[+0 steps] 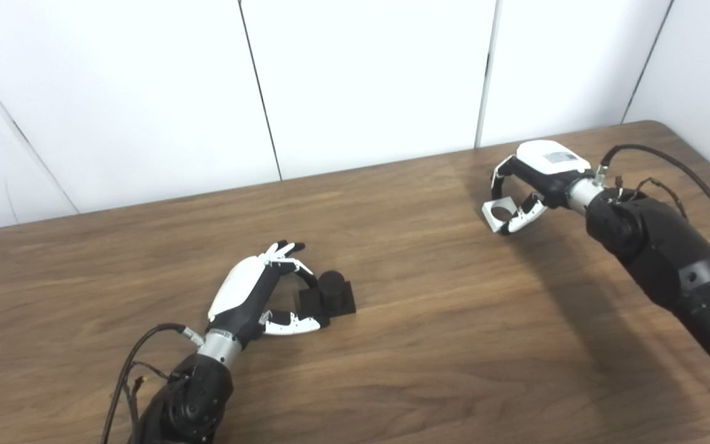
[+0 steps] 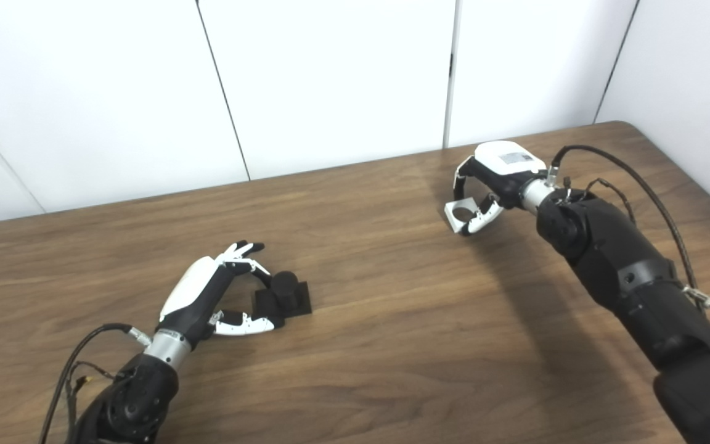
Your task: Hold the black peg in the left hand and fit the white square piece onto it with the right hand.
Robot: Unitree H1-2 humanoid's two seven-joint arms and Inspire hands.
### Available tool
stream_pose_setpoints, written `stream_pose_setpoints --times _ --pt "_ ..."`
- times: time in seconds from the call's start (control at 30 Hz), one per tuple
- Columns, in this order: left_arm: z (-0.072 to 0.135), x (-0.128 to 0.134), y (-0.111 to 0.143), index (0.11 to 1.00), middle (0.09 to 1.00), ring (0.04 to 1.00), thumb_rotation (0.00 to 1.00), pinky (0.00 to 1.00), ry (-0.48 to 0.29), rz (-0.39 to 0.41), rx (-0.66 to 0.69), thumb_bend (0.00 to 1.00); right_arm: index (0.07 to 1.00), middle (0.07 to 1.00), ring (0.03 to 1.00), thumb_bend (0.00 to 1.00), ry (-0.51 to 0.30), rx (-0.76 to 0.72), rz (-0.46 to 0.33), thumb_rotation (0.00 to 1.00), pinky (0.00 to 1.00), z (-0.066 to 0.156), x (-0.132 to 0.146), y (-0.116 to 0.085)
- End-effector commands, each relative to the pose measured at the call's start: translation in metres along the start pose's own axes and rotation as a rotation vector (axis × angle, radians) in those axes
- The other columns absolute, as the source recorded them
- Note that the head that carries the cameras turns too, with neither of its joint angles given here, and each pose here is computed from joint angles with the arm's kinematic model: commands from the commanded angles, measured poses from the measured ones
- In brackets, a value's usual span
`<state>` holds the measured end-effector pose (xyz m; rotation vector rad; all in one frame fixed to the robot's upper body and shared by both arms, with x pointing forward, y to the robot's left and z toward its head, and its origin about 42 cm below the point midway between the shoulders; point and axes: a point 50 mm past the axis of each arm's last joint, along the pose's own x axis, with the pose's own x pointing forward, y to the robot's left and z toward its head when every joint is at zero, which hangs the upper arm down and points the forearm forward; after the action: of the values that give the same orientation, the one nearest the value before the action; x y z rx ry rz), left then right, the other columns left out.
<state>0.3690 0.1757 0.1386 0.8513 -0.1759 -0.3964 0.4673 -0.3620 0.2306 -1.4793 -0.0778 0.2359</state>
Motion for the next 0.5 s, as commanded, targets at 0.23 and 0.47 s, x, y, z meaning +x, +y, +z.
stream_pose_setpoints --times 0.23,0.47 --pt "-0.01 -0.004 0.006 0.493 0.935 1.0 0.08 0.99 0.036 -0.018 0.056 0.52 0.484 0.764 0.799 0.52 -0.078 -0.059 -0.178 0.13 0.71 0.005 -0.008 -0.033" --pt "-0.007 -0.003 0.004 0.493 0.939 1.0 0.08 1.0 0.033 -0.021 0.05 0.52 0.483 0.769 0.833 0.52 -0.115 -0.042 -0.277 0.13 0.78 0.022 -0.016 -0.047"
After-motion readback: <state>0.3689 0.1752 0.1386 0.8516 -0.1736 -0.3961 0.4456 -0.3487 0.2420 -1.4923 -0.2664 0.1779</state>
